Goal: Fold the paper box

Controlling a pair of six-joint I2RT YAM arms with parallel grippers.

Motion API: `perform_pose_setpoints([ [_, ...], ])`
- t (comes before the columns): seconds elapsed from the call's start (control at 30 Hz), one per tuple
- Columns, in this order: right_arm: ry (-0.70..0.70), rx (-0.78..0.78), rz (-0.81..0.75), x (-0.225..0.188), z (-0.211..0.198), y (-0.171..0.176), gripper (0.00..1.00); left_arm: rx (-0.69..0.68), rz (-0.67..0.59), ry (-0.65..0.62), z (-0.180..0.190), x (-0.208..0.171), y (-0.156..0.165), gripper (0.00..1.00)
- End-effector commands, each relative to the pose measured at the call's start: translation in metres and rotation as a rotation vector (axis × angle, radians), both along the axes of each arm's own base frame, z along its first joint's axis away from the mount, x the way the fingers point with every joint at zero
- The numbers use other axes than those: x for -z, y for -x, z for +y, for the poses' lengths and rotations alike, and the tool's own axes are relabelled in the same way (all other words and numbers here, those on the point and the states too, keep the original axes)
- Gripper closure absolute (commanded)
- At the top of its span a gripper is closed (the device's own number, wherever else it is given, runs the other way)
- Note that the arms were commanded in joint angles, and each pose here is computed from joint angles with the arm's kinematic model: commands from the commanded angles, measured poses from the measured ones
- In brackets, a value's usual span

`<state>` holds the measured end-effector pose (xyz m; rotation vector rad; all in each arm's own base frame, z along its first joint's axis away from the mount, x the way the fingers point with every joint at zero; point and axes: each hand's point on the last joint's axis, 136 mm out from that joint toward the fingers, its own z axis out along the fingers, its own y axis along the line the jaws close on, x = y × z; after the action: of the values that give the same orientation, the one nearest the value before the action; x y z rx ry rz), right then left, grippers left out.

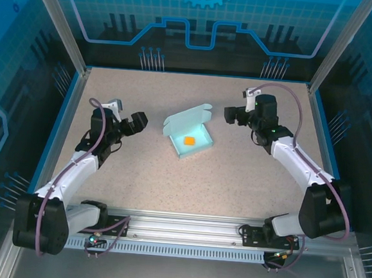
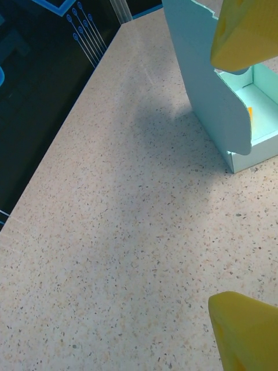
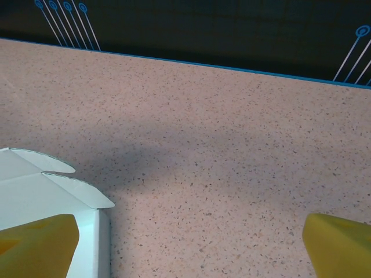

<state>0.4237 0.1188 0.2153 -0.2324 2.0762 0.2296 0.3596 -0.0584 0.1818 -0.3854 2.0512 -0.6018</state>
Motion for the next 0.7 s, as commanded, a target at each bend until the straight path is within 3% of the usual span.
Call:
perform_pose_setpoints([
  [0.0, -0.039, -0.123, -0.006, 0.001, 0.012, 0.001, 0.0, 0.049, -0.009, 0.02, -0.007, -0.002, 0.001, 0.01],
  [0.4, 0.093, -0.544, 0.004, 0.026, 0.051, 0.006, 0.05, 0.247, 0.011, 0.094, -0.051, 0.026, 0.021, 0.06],
  [0.67, 0.143, -0.657, 0.057, 0.051, 0.074, -0.006, 0.16, 0.293, 0.002, 0.061, -0.064, 0.032, 0.034, 0.09],
])
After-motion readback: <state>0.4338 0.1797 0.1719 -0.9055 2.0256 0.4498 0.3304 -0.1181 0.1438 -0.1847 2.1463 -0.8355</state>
